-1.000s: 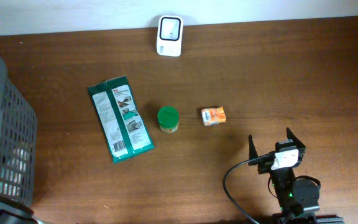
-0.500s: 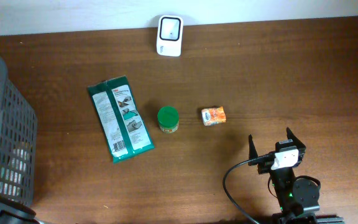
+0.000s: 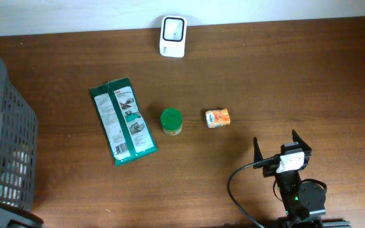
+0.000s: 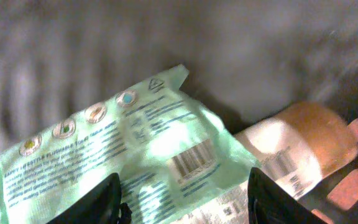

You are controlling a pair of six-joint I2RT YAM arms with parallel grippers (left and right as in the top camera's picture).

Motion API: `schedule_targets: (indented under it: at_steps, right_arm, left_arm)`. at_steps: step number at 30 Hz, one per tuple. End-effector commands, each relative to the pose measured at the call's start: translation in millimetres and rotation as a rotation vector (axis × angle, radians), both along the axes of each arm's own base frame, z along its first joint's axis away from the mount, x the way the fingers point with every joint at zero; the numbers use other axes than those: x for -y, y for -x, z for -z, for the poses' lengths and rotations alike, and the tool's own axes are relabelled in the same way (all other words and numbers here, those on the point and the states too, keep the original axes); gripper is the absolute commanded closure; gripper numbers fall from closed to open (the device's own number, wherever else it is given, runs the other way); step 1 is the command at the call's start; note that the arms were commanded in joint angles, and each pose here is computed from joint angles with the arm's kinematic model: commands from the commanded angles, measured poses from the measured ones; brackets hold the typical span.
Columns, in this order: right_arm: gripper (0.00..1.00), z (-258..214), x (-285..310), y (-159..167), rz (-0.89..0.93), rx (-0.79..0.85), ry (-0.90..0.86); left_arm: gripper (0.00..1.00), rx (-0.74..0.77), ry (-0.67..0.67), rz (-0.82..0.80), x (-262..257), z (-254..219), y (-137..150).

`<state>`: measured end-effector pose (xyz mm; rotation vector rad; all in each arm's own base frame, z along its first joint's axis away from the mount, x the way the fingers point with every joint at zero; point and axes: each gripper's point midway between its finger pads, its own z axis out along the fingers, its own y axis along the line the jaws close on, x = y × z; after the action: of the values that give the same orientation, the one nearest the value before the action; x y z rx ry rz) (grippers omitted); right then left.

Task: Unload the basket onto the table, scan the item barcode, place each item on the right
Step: 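Return the left gripper into the basket toward the mint-green wipes pack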

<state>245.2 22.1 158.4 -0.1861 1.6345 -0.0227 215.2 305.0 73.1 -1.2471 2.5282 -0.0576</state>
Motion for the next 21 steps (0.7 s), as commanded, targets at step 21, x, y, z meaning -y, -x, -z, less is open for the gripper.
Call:
schedule_targets:
  at_steps: [21]
  right_arm:
    - [0.02, 1, -1, 0, -0.007, 0.000, -0.008]
  left_arm:
    - [0.41, -0.235, -0.093, -0.039, -17, 8, 40]
